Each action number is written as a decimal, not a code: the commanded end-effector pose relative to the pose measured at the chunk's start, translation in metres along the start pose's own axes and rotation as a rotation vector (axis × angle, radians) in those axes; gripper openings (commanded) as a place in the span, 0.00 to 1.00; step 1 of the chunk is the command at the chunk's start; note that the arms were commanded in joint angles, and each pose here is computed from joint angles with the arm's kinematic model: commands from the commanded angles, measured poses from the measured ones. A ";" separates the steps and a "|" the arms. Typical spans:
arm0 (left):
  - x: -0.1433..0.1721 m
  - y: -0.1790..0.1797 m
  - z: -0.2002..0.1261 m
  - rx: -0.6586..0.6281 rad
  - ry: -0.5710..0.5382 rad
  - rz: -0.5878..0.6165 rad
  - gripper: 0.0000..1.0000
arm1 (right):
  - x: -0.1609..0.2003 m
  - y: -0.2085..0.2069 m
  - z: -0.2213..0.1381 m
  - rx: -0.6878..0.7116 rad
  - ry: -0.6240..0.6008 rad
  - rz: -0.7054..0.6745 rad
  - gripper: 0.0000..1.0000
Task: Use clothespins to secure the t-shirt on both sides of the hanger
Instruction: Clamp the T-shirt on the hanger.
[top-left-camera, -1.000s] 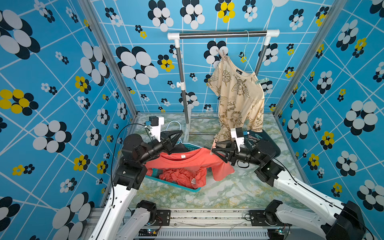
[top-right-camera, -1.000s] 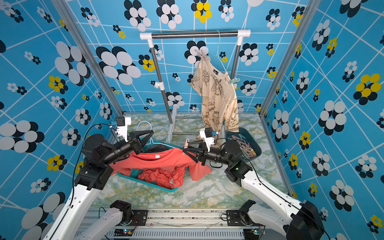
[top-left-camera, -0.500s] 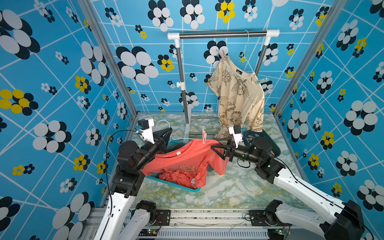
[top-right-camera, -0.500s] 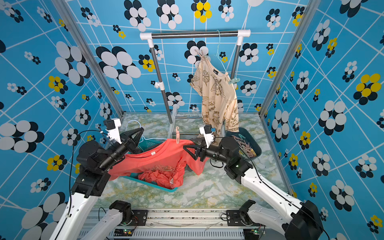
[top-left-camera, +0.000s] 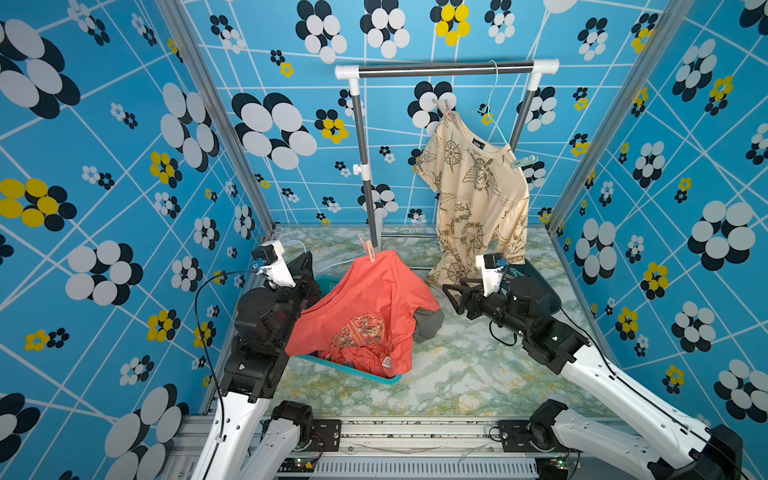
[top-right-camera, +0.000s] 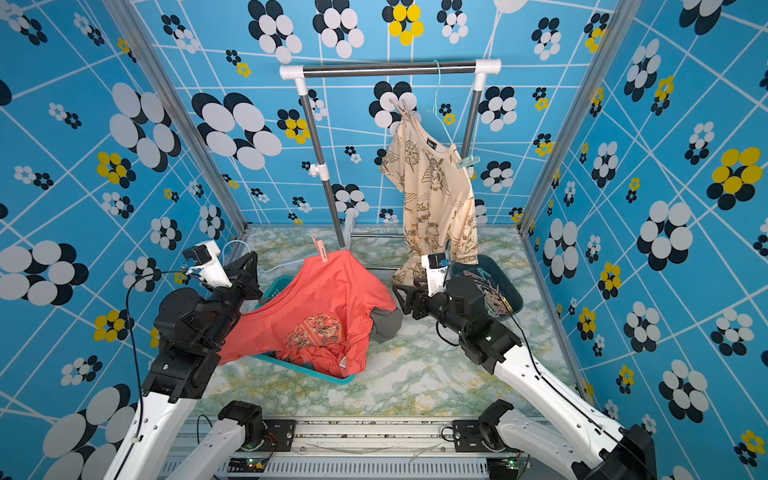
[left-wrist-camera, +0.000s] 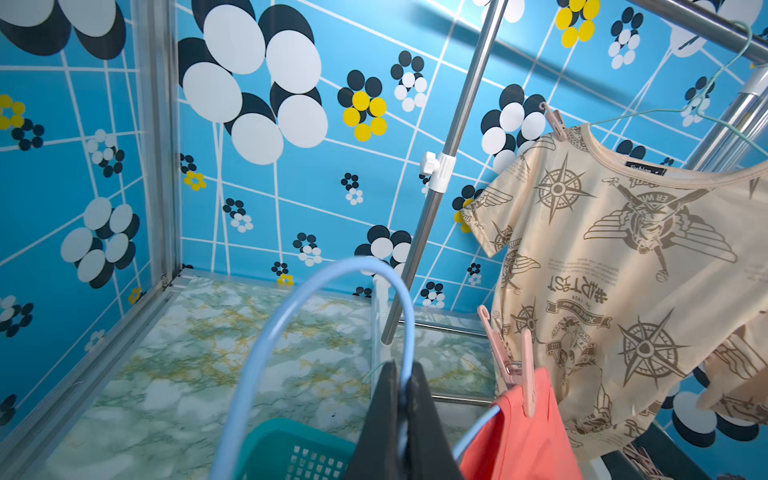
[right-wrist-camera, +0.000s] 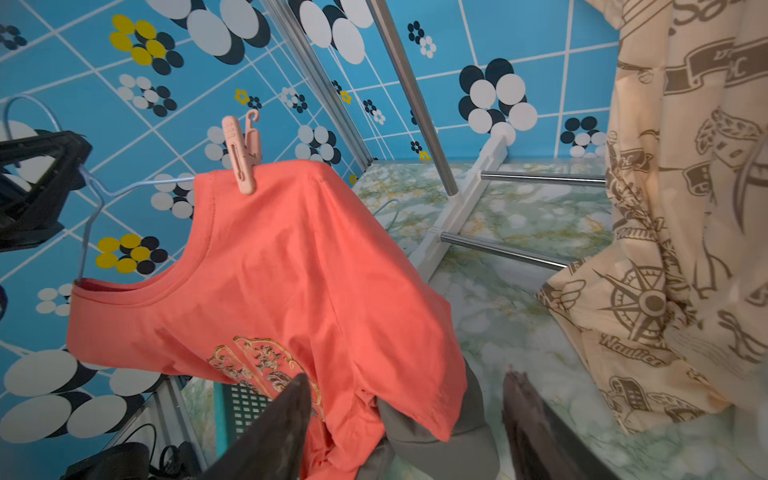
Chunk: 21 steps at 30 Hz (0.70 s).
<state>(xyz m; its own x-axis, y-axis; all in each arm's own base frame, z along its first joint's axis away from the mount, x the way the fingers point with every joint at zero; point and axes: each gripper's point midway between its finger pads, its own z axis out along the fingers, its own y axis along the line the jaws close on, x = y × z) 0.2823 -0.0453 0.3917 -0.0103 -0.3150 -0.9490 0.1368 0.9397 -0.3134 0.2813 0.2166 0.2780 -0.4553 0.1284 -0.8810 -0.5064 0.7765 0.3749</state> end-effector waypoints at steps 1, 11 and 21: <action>-0.015 0.011 -0.004 -0.065 -0.076 0.009 0.00 | 0.008 -0.021 -0.006 0.113 0.036 -0.013 0.74; -0.065 0.052 -0.025 -0.381 -0.195 -0.083 0.00 | 0.018 -0.022 0.000 0.117 0.092 -0.002 0.73; -0.166 0.022 -0.029 -0.361 -0.385 -0.115 0.00 | 0.025 -0.032 -0.007 0.166 0.116 -0.016 0.73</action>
<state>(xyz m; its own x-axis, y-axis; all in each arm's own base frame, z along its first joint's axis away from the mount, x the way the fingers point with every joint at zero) 0.2769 0.0188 0.4883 0.2216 -0.3647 -0.9044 -0.2014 0.8903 -0.4084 0.2805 0.1982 0.2368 -0.5534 0.0583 -0.8309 -0.3996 0.8567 0.3262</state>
